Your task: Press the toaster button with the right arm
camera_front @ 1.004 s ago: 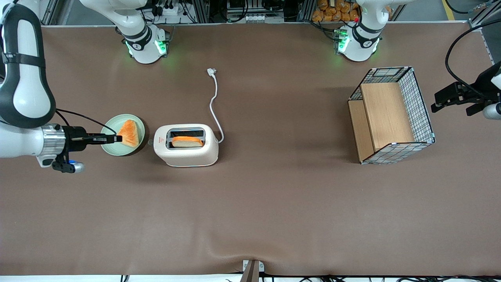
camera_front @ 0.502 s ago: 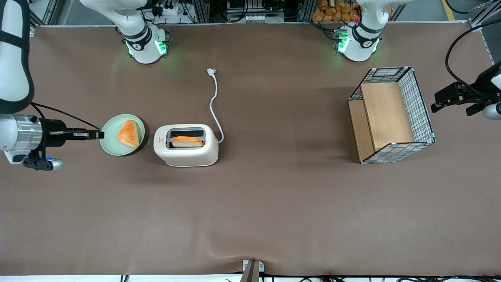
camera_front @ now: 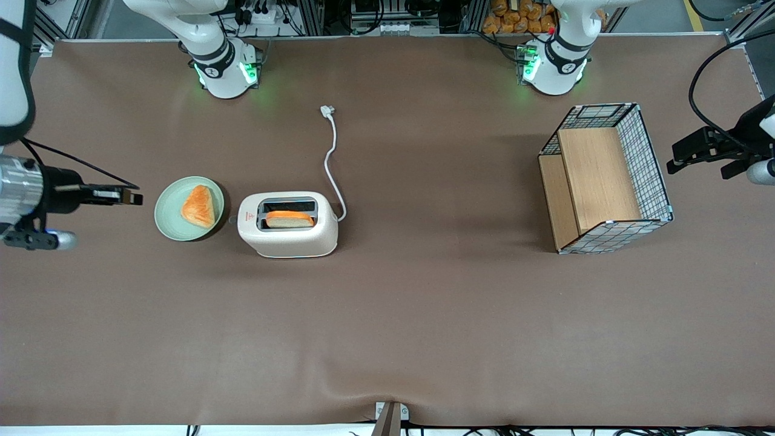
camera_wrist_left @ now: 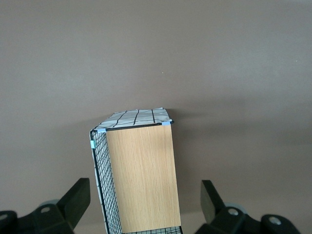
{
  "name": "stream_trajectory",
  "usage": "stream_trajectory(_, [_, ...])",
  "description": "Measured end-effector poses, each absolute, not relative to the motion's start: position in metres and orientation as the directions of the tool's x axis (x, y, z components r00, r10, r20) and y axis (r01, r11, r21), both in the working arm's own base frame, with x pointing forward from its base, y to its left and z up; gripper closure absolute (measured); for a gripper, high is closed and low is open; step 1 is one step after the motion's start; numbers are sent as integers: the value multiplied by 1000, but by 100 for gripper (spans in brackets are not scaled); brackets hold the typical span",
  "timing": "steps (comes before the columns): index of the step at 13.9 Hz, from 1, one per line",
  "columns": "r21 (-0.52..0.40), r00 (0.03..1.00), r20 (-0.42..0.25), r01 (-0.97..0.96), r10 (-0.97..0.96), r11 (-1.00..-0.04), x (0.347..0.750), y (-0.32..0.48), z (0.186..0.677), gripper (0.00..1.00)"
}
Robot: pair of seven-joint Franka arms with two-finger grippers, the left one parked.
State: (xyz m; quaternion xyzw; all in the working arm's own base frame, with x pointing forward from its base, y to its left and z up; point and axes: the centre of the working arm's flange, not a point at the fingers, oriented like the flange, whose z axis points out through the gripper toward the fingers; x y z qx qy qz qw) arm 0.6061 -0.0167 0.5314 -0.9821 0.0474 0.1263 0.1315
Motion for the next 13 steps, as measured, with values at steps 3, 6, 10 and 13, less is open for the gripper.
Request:
stream_trajectory(3, [-180,978,-203,-83,-45,-980,590,-12,569,67])
stream_trajectory(6, [-144,985,-172,-54,-29,-988,577,-4,594,35])
stream_trajectory(10, [-119,989,-145,-49,-32,-992,567,-8,614,0])
stream_trajectory(13, [-81,993,-113,-45,-36,-996,557,-12,631,0])
